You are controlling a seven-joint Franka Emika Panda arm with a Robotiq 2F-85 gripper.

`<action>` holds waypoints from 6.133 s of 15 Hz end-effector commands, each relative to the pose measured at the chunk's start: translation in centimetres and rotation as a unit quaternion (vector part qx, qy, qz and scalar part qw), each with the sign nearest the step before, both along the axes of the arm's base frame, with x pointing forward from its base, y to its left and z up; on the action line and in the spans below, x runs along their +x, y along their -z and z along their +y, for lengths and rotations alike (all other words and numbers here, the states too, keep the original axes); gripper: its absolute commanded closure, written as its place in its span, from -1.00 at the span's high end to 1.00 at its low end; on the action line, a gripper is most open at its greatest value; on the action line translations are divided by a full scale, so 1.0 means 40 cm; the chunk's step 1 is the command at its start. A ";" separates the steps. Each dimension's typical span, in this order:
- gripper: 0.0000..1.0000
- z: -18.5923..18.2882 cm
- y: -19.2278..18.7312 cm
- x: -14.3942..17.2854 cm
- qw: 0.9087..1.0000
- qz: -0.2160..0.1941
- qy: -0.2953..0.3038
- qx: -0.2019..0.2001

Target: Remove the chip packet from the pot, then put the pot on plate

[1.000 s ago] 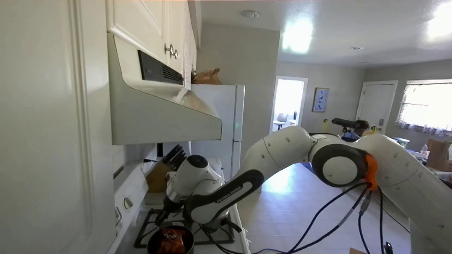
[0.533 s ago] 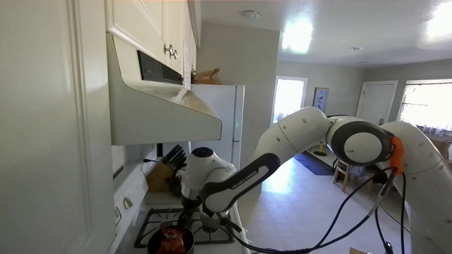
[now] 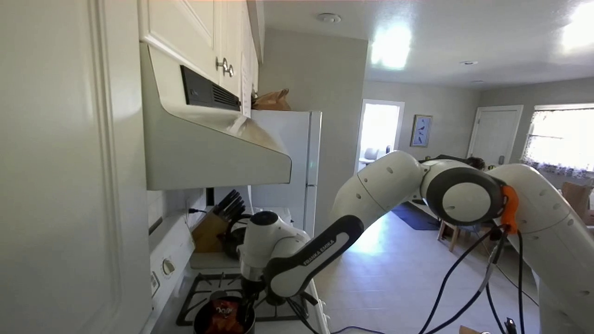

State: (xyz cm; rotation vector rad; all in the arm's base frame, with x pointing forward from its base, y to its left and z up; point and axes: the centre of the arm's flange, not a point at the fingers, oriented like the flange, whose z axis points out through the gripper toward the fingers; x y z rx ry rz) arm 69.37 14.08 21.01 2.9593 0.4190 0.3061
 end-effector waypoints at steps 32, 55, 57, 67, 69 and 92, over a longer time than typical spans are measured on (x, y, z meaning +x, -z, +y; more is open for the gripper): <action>-1.00 -0.017 -0.231 0.034 0.966 -0.213 0.109 0.101; -1.00 -0.198 -0.020 0.224 0.884 -0.310 0.348 0.042; -0.48 -0.190 0.000 0.244 0.891 -0.296 0.343 0.043; 0.80 -0.145 -0.091 0.166 0.919 -0.243 0.303 0.072; 1.00 -0.112 -0.109 0.133 0.937 -0.211 0.267 0.081; 1.00 -0.120 0.091 0.031 0.973 -0.025 0.226 0.041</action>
